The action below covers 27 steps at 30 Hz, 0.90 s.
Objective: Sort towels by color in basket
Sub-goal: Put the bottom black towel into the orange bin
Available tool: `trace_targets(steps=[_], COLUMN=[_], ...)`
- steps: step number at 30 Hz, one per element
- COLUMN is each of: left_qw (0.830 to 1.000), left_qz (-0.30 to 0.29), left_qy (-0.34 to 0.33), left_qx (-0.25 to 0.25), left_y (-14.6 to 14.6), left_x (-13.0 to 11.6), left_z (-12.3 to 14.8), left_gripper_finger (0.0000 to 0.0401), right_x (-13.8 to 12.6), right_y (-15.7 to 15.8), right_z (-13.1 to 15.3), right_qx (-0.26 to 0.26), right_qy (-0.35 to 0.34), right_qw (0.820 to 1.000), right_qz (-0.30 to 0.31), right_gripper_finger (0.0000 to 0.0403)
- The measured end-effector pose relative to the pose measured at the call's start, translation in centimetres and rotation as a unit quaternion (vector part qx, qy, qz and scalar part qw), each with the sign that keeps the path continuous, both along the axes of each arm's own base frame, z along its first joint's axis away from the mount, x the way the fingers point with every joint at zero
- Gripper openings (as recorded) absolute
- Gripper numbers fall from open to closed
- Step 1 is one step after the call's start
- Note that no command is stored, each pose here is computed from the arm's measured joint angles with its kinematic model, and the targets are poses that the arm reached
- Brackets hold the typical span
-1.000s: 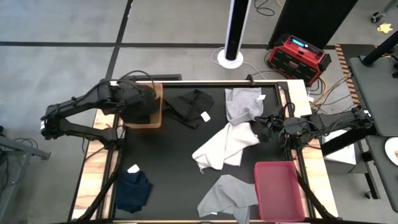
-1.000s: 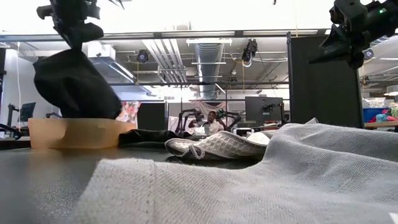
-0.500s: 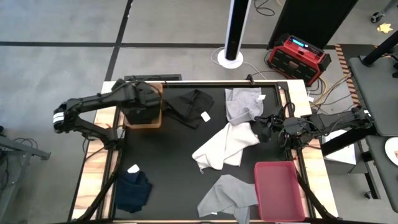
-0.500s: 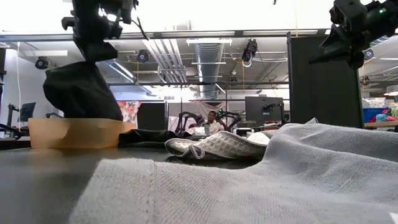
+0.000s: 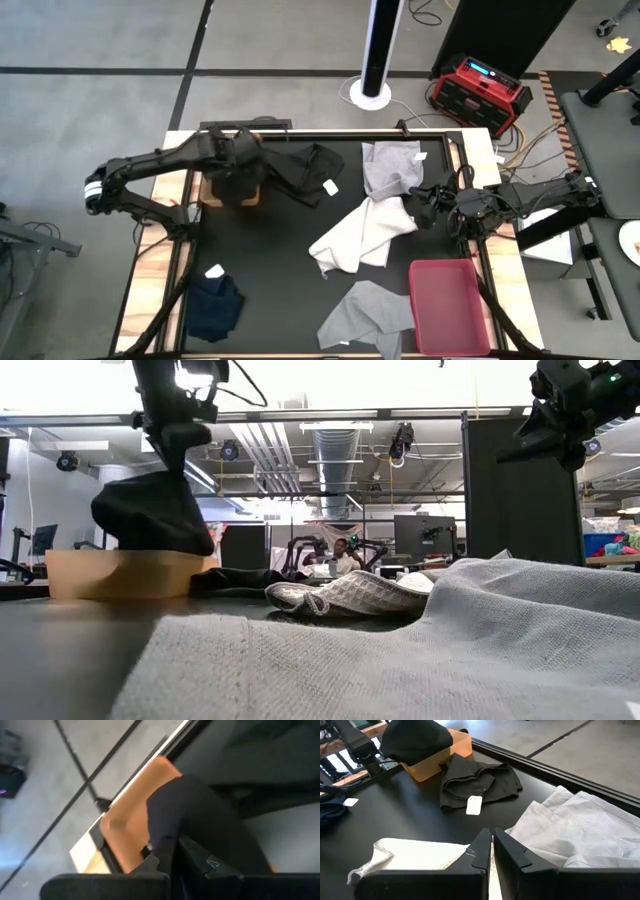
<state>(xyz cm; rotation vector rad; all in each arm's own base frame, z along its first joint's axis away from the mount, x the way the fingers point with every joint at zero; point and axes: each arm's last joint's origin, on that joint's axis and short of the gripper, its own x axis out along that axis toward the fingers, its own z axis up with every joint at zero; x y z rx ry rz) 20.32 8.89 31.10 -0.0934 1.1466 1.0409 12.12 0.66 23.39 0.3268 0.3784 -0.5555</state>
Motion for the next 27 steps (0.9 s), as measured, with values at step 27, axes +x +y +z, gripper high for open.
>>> trace_targets(steps=[27], left_qw=[0.977], left_qz=[0.127], left_qy=[0.160], left_qx=[-0.059], left_y=[4.7], left_x=[-1.6], left_z=[-3.7], left_gripper_finger=[0.0000], right_x=[0.0], right_y=[0.0], right_z=[-0.5], right_qx=[-0.002], right_qy=[0.009], right_qw=[1.000], right_qz=[0.000], right_gripper_finger=[0.0013])
